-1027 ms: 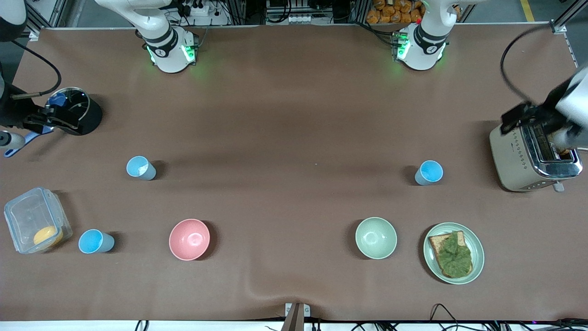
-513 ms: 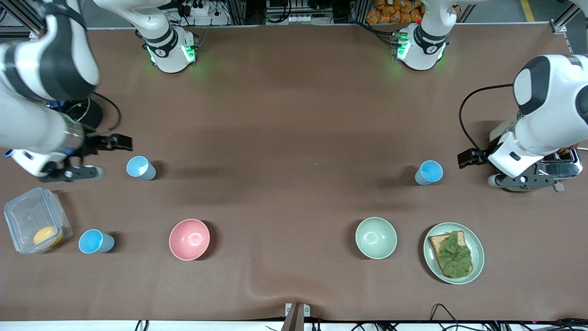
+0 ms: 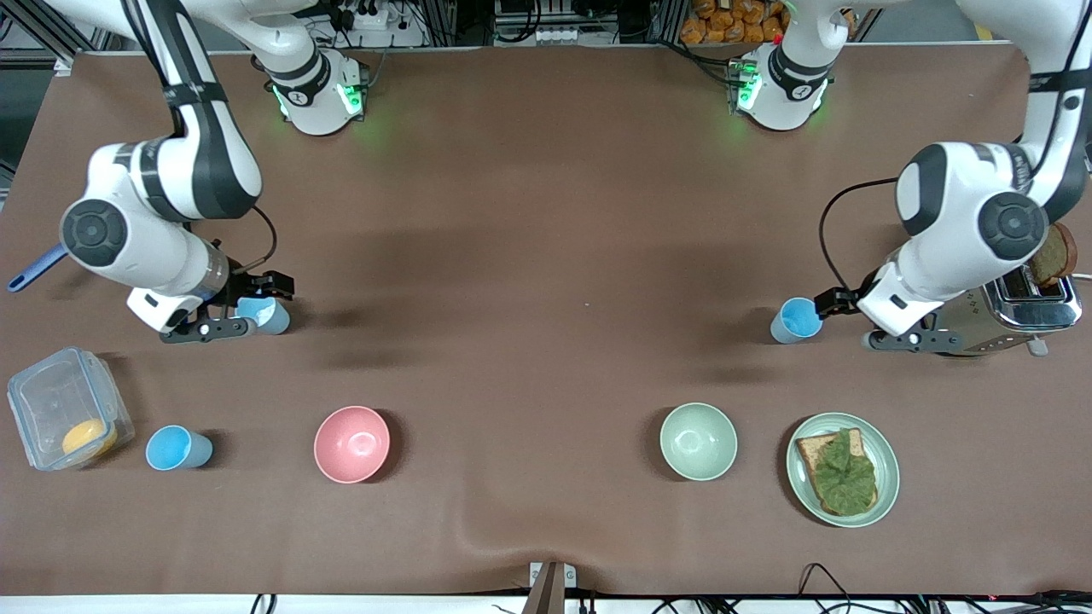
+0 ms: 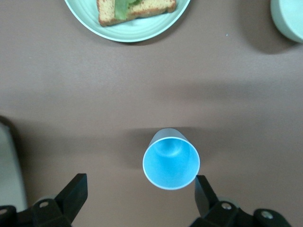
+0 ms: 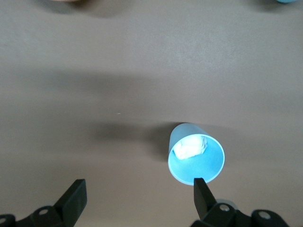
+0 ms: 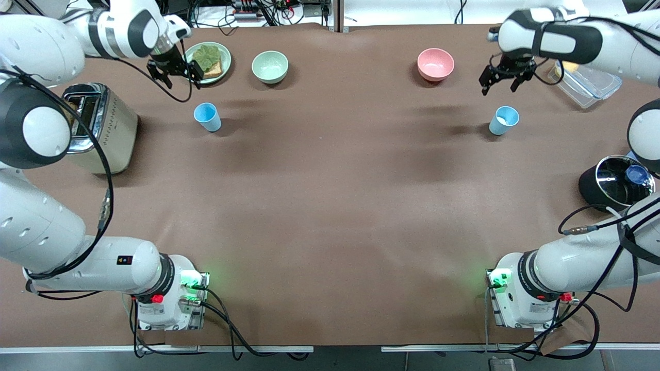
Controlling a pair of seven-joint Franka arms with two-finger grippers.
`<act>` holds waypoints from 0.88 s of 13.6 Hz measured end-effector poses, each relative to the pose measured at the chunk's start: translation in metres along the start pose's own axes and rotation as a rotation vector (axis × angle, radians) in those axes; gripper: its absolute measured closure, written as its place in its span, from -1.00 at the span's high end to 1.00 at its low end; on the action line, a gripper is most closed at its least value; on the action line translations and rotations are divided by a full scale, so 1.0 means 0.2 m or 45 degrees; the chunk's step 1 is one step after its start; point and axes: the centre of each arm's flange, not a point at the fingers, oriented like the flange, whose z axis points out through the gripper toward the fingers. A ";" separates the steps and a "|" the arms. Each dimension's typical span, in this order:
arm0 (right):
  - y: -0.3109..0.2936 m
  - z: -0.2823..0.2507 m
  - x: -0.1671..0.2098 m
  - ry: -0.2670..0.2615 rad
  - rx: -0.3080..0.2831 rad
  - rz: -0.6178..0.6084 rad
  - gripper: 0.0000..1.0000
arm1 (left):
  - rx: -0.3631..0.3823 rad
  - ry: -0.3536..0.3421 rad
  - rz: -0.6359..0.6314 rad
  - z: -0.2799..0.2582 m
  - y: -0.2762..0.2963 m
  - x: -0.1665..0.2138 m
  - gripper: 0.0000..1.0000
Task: Stack blue cups with both arms
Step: 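Close the right gripper on its blue cup while the left gripper grasps another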
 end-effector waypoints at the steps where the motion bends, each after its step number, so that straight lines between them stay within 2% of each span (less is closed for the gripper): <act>1: 0.05 0.06 -0.02 0.011 0.001 -0.016 1.00 | -0.002 0.008 0.000 0.07 0.00 -0.02 1.00; 5: 0.17 0.24 -0.06 -0.024 0.010 -0.029 1.00 | -0.006 -0.010 0.003 0.29 0.01 -0.04 1.00; 11: 0.15 0.40 -0.04 -0.075 0.014 -0.038 1.00 | -0.008 -0.025 0.007 0.38 0.02 -0.05 1.00; 12: 0.15 0.42 -0.04 -0.084 0.015 -0.038 1.00 | -0.009 -0.024 0.008 0.39 0.02 -0.05 0.95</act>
